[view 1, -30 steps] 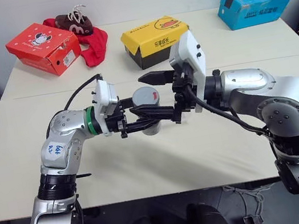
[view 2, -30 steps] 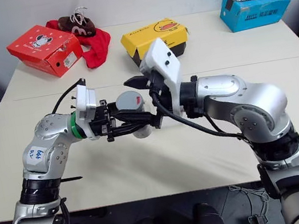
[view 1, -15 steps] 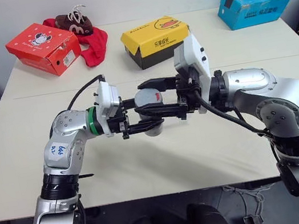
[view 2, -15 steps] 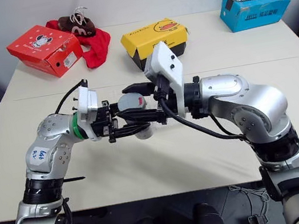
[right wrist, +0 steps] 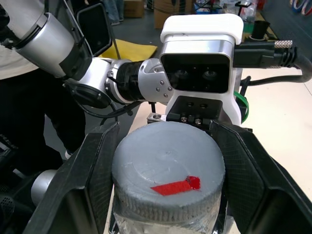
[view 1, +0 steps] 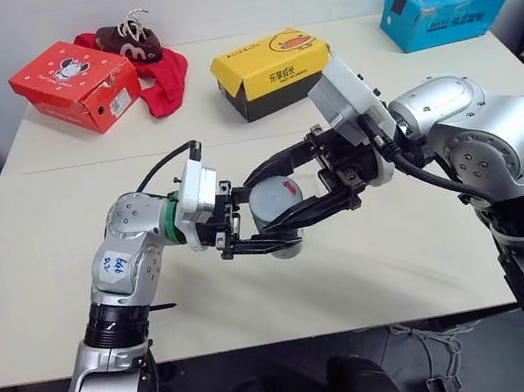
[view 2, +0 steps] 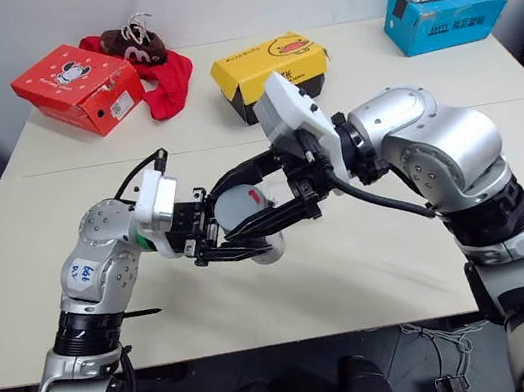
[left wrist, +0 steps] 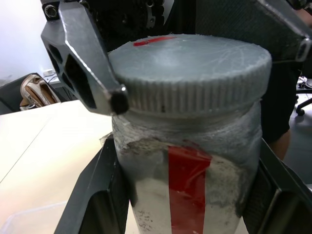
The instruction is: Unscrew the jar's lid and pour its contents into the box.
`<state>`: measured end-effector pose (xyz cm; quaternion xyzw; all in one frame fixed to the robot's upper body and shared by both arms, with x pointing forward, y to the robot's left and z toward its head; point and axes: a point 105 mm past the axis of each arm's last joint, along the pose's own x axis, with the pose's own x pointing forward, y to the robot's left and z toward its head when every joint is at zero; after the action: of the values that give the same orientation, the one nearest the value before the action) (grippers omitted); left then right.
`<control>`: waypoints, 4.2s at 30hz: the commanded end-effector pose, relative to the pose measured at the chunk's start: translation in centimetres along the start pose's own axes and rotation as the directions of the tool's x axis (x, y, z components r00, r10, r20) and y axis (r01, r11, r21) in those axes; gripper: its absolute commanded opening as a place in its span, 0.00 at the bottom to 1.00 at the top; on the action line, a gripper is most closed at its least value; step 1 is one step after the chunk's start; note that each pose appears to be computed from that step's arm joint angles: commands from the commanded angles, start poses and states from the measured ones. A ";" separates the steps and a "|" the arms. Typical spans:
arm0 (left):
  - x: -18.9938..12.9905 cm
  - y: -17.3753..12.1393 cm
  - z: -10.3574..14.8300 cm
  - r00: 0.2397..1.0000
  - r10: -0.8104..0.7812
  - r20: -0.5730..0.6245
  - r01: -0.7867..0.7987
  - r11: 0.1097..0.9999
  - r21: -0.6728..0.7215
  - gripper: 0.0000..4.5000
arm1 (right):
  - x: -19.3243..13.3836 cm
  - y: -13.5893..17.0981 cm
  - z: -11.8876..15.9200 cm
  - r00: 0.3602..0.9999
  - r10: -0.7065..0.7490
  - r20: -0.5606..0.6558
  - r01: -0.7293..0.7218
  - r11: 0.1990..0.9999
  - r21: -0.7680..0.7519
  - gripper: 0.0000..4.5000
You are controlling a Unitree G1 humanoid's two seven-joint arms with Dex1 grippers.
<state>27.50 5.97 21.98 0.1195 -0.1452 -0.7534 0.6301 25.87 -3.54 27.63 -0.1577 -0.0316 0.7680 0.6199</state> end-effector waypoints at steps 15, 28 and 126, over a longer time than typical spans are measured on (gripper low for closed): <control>-1.5 2.7 -0.1 0.933 0.356 -0.051 -0.359 0.928 -0.096 0.52 | -2.1 -0.4 1.4 0.911 -0.374 0.175 0.384 0.923 -0.024 1.00; 0.6 1.5 -0.7 0.952 0.297 -0.069 -0.303 0.949 -0.091 0.52 | -0.5 -2.4 -0.4 0.877 -0.464 0.123 0.468 0.884 -0.003 1.00; -0.3 1.3 -1.6 0.948 0.306 -0.086 -0.311 0.949 -0.051 0.52 | -2.1 -2.0 -1.9 0.900 -0.420 0.113 0.411 0.906 0.099 1.00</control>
<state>29.64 6.08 20.48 0.0970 -0.1001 -0.6416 0.7542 28.87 -4.61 25.99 -0.0750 -0.0615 0.6333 0.7678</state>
